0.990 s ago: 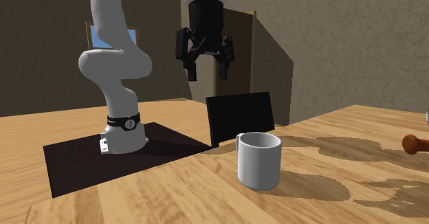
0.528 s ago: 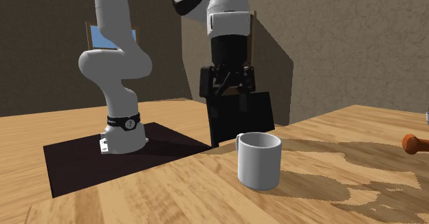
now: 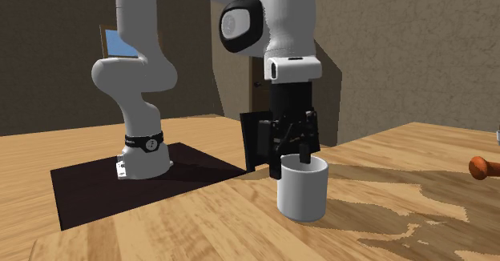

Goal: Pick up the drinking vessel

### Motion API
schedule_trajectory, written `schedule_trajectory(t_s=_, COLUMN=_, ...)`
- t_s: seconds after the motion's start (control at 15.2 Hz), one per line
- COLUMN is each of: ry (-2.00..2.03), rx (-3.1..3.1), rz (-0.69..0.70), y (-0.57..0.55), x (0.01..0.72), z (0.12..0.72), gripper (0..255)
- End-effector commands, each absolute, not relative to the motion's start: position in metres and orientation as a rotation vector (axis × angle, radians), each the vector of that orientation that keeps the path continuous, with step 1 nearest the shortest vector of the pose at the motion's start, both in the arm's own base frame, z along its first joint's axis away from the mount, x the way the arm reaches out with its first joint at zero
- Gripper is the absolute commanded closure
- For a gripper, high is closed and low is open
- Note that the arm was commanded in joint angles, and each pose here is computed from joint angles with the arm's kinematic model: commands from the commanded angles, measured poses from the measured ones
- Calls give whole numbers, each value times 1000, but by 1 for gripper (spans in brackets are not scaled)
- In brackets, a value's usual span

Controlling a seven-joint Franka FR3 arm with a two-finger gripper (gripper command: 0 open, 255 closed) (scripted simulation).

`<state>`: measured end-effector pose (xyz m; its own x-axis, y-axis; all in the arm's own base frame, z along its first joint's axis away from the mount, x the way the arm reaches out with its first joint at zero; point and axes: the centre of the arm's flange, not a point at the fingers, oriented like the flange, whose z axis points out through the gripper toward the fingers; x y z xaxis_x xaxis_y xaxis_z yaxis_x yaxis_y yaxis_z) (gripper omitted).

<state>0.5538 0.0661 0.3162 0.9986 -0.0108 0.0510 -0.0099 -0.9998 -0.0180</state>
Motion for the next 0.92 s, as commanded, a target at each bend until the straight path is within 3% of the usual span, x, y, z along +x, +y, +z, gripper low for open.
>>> schedule_trajectory(t_s=0.0, ry=17, rx=-3122, rz=-80, y=67, x=554, z=305, gripper=0)
schedule_trajectory(t_s=0.33, ry=17, rx=-3122, rz=-80, y=67, x=554, z=286, gripper=0)
schedule_trajectory(t_s=0.4, ry=17, rx=-3122, rz=-81, y=68, x=555, z=285, gripper=255)
schedule_trajectory(t_s=0.86, ry=17, rx=-3122, rz=-81, y=68, x=555, z=285, gripper=255)
